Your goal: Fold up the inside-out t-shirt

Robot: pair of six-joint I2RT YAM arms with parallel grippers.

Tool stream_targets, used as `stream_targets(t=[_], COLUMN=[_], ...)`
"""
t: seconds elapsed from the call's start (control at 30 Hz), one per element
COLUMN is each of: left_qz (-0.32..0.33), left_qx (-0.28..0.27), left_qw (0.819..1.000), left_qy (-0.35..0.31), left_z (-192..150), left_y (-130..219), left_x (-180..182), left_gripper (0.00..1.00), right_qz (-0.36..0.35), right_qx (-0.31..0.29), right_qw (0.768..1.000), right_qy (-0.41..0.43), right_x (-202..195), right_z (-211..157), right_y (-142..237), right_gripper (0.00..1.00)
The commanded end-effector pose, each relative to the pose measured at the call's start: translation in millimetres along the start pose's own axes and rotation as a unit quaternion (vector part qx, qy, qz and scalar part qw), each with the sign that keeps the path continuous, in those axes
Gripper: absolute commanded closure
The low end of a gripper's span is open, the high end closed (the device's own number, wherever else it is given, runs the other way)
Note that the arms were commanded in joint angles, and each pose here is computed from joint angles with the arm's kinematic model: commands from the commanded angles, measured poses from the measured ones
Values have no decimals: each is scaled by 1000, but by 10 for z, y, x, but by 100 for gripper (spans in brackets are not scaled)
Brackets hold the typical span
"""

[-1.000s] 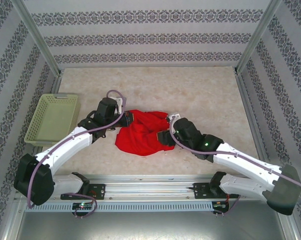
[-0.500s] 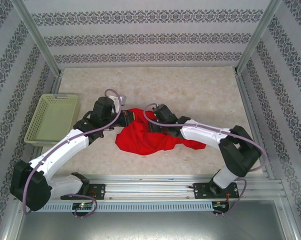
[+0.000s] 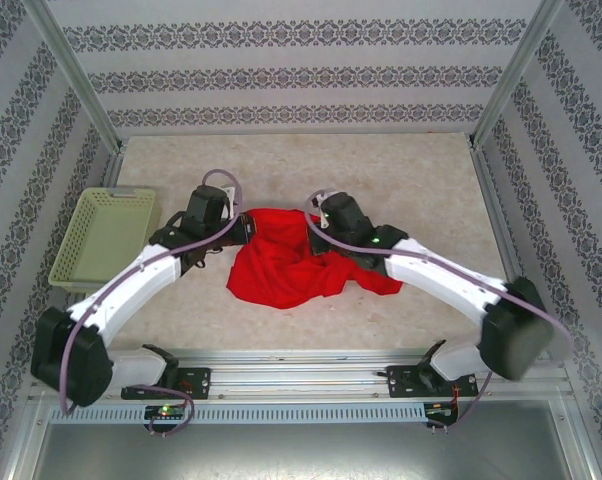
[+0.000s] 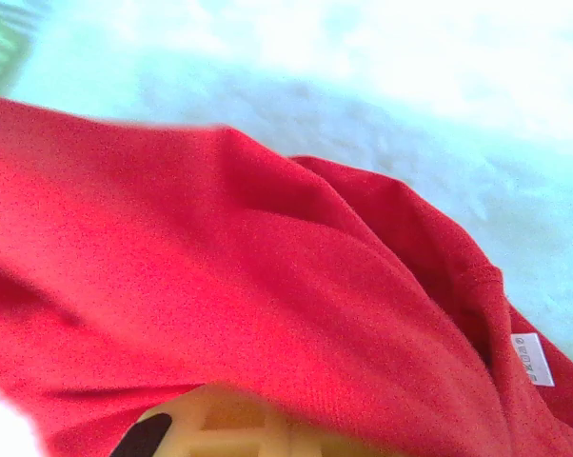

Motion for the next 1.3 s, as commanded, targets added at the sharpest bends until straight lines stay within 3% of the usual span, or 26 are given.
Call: stream_targets(t=[0.0,0.07,0.2,0.4,0.6,0.8,0.93,1.1,1.27], left_qz=[59,39,72,4,-45,-77,-66,-60,-53], left_qx=[91,123,71,-20,7,28,33,30,11], left_qw=[994,991,991,985,987,987,988,987,987], left_qy=[-3,-24,-93,-171,-155,-135,-135,-144,-153], left_z=[-77,-76,-44,-269,-530,-477,-440,-450,-358], left_y=[-167,-225,6,288,-16,-278,-355,-310,-134], left_x=[181,55,-235,-833,-964,-1151,-1162,-1128,-1117], left_gripper=[79,69,52,42,41,54,78,100,100], right_qz=[97,112,124,132,148,116,73,11,0], right_qx=[-32,-50,-71,-64,-70,-66,-69,-73,-77], right_qw=[995,992,989,988,985,988,990,989,990], right_qy=[-19,-39,-48,-54,-54,-80,-96,-131,-122], right_x=[279,304,316,330,387,293,144,-149,-176], right_z=[156,237,304,263,255,207,191,211,257], right_y=[482,672,849,752,810,759,713,665,635], right_gripper=[100,100,100,100,100,100,100,100,100])
Point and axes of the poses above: each hand's point on the last joint's axis, 136 mm out from that joint toward the fingers, its own y axis back along the fingers, its own x axis along the line the jaws close on, z = x × y, the point moved 6 cm from there along y, back along the fingers, and after that the axes turned 11 degrees about -y, right-handed, at the moved point
